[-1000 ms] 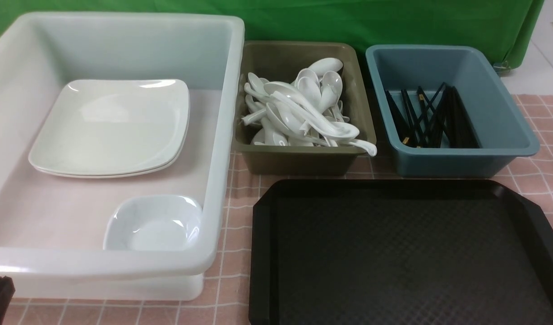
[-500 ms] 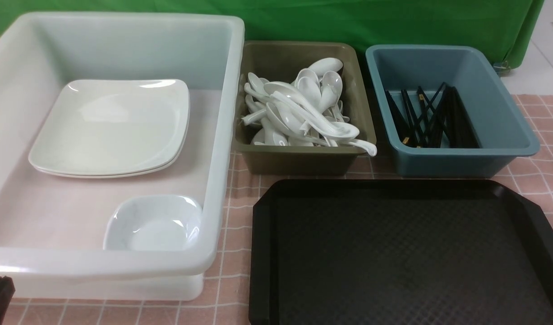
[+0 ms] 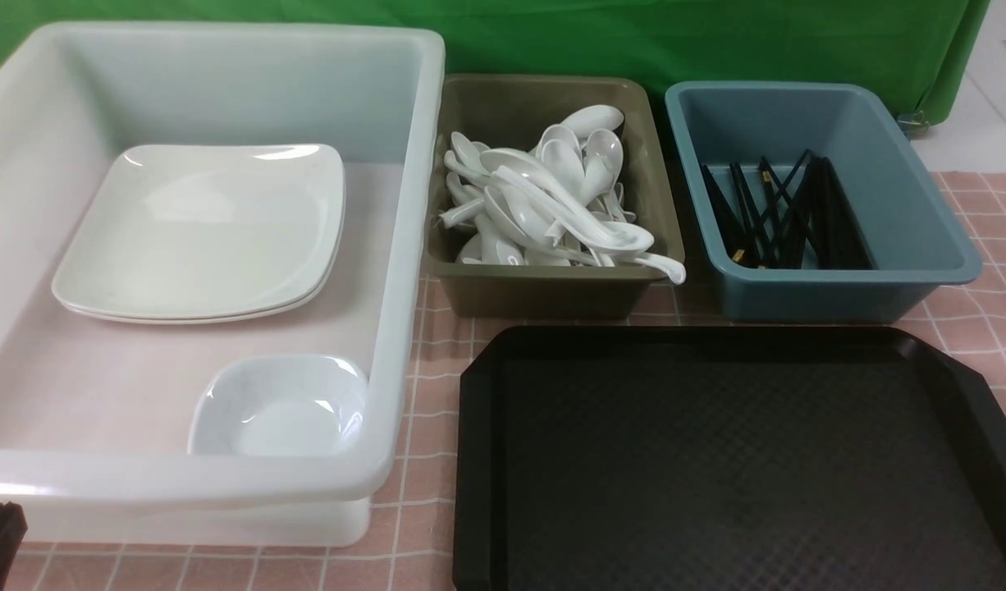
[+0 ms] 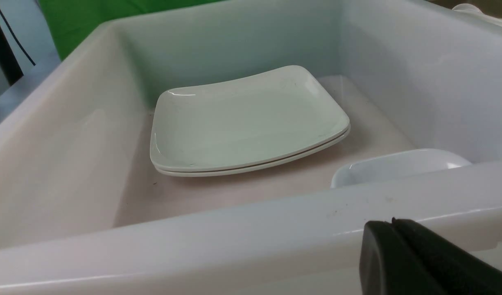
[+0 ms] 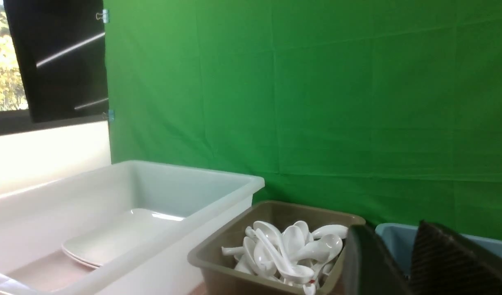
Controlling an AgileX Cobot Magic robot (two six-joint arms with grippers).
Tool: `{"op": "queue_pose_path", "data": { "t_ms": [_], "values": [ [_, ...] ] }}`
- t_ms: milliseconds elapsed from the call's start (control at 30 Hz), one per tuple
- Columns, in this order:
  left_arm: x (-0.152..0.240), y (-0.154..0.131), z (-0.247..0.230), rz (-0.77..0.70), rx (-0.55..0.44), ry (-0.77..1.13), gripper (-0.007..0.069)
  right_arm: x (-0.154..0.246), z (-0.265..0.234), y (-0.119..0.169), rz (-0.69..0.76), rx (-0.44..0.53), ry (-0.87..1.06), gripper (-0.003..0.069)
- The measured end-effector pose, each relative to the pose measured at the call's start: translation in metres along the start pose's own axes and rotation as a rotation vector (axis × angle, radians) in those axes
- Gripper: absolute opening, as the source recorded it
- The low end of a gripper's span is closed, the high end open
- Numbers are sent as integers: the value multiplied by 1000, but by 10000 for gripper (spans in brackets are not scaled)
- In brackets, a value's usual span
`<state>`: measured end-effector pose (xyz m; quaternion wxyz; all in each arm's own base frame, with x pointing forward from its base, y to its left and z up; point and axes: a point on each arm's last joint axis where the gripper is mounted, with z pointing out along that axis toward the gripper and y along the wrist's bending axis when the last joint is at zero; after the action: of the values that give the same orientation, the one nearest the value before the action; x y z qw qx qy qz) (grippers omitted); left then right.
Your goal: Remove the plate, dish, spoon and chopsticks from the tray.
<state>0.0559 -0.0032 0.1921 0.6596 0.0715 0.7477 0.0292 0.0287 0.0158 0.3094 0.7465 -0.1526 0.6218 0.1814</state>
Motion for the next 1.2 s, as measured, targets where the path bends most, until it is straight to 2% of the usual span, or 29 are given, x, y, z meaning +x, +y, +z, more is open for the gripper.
{"op": "queue_pose_path", "data": {
  "t_ms": [133, 233, 333, 367, 467, 567, 1200],
  "values": [
    [0, 0, 0, 1, 0, -1, 4, 5, 0, 0, -5, -2, 46, 240],
    [0, 0, 0, 1, 0, -1, 4, 15, 0, -1, -24, 40, 83, 240],
    [0, 0, 0, 1, 0, -1, 4, 48, 3, -9, -49, 205, 200, 240],
    [0, 0, 0, 1, 0, -1, 4, 70, 2, -15, -56, 300, 270, 240],
    [0, 0, 0, 1, 0, -1, 4, 108, -2, -21, -41, 400, 373, 240],
    [0, 0, 0, 1, -1, -4, 4, 126, -7, -23, -25, 446, 457, 240],
    [0, 0, 0, 4, -1, -5, 4, 127, -7, -24, 10, 461, 460, 240]
  ]
}}
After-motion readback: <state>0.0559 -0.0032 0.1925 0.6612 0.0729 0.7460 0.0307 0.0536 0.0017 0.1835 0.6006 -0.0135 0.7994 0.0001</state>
